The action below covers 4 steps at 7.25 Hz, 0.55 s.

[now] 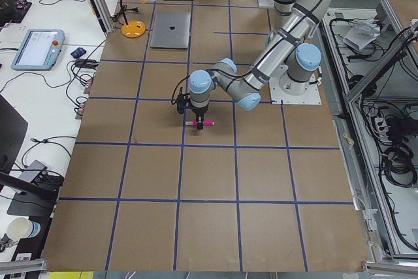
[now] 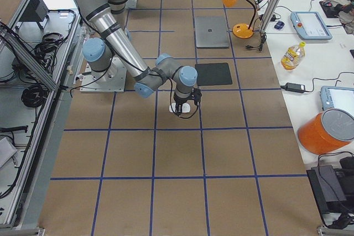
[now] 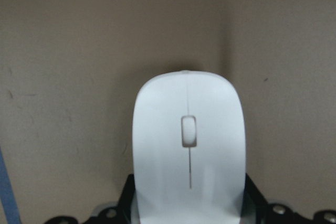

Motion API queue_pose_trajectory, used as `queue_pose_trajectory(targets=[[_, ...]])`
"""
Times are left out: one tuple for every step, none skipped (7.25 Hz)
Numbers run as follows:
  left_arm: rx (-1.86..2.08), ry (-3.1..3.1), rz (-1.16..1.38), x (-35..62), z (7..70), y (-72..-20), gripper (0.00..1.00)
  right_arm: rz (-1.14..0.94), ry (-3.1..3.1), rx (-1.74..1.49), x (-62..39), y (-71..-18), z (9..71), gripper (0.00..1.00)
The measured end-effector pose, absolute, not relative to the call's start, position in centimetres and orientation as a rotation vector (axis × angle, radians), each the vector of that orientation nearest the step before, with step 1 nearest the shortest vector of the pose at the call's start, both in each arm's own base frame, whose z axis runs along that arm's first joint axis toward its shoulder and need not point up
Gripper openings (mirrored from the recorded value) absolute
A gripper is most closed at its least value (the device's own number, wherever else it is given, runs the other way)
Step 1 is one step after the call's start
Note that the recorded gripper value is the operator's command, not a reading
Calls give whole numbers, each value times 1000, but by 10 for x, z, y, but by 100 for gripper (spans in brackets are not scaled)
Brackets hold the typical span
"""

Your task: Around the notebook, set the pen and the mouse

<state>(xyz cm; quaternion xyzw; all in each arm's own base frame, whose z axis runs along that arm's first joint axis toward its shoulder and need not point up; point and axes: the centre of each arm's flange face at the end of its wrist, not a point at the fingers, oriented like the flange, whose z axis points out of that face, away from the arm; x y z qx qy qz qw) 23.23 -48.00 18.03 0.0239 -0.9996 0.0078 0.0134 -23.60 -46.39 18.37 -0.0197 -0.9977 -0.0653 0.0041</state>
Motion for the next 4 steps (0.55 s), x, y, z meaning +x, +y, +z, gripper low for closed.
queue_pose_trajectory(targets=[[73,-3112,23,233,178,-480,40,-190,-3119,-41,-234,-479,202,51],[72,-3112,22,233,178,-481,38,-173,-3111,-6,-227,-504,228,51],[71,-3112,22,234,178,-481,38,-149,-3099,41,-210,-534,259,52],[71,-3112,23,234,178,-481,39,-121,-3087,82,-186,-562,286,51]])
